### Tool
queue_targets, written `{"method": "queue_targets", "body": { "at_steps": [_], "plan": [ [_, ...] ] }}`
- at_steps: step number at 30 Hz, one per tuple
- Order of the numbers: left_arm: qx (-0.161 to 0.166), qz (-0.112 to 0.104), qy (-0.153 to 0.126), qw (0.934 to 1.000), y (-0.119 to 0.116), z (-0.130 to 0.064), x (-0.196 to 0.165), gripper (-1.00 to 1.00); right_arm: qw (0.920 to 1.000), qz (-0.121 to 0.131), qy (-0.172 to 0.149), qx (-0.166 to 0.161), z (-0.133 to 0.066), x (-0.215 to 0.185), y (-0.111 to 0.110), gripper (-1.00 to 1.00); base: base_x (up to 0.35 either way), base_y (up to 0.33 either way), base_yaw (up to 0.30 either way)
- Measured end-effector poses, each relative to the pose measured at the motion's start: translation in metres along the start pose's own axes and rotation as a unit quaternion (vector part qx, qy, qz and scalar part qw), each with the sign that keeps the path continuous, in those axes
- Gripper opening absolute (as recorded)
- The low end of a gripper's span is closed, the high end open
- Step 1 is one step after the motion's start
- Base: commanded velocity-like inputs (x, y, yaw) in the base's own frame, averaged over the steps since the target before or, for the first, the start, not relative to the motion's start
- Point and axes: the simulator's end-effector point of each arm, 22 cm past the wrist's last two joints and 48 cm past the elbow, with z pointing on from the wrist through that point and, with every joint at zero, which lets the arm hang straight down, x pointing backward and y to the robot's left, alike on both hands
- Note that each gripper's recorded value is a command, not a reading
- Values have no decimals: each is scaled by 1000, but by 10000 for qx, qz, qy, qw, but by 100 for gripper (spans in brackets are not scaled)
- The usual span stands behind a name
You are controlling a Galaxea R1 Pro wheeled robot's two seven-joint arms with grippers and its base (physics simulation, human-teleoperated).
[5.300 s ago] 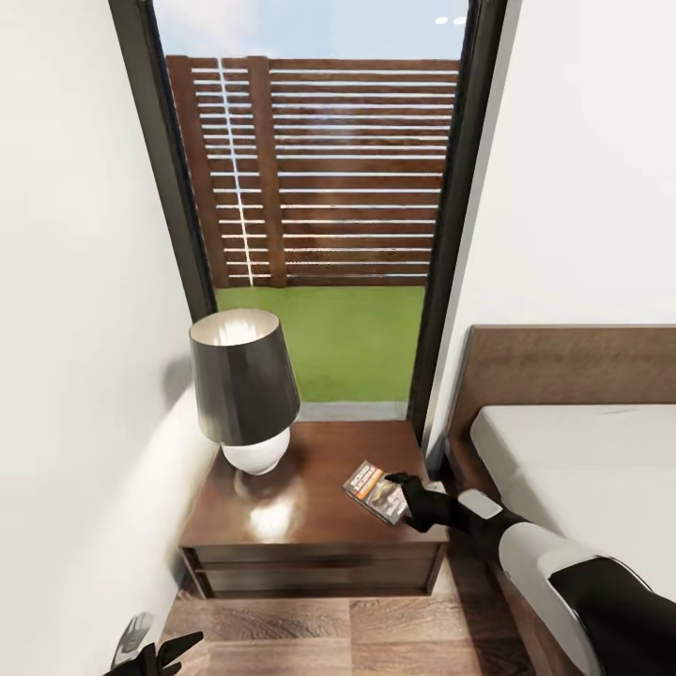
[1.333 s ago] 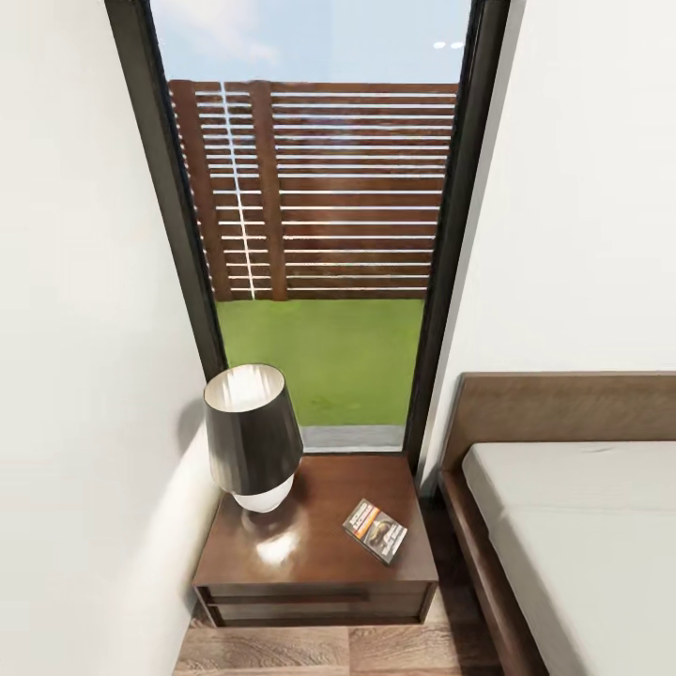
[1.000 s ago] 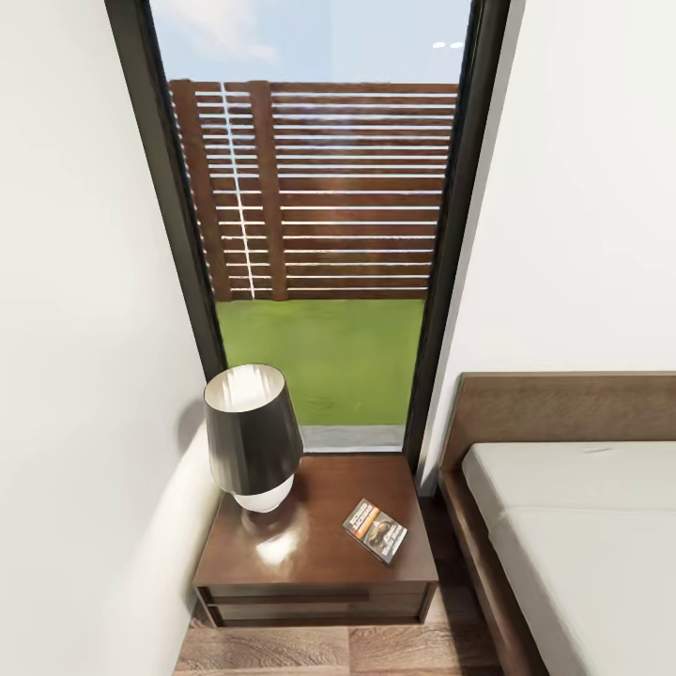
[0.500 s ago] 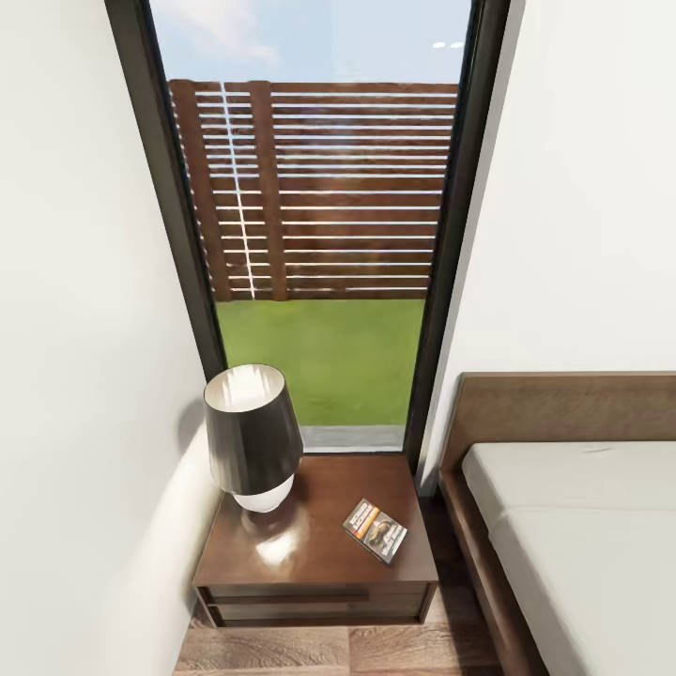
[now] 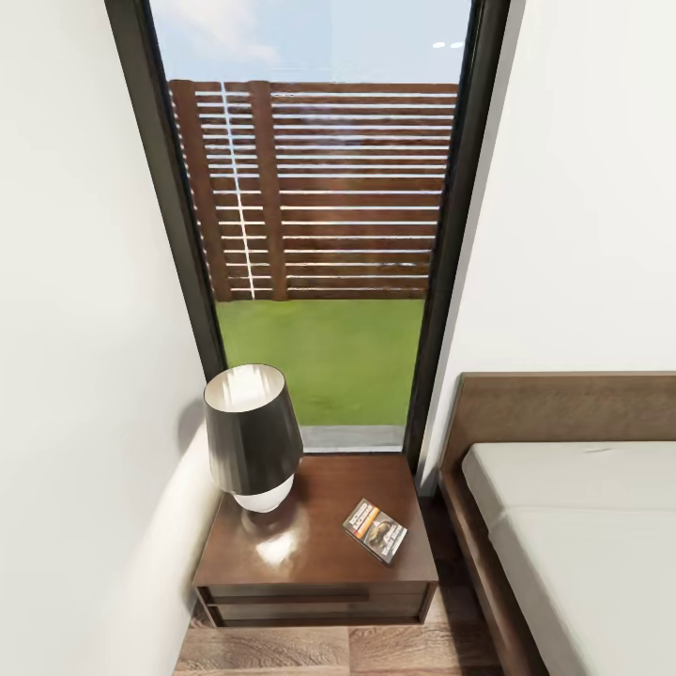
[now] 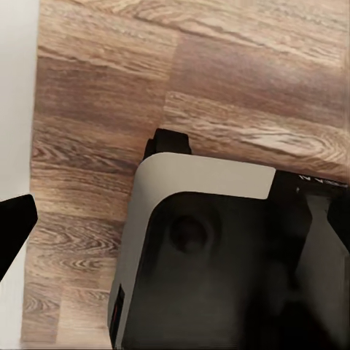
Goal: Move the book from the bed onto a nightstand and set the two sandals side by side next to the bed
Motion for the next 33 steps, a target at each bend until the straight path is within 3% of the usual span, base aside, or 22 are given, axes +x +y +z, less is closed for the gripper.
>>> {"method": "queue_targets", "body": {
  "at_steps": [17, 33],
  "plan": [
    [313, -13, 161, 9994, -47, 8, 19, 100, 10000, -21, 34, -59, 2, 6, 10, 100, 0, 0, 0],
    [373, -10, 178, 9991, -57, 10, 22, 100, 10000, -20, 33, -62, 2, 6, 10, 100, 0, 0, 0]
  ]
}}
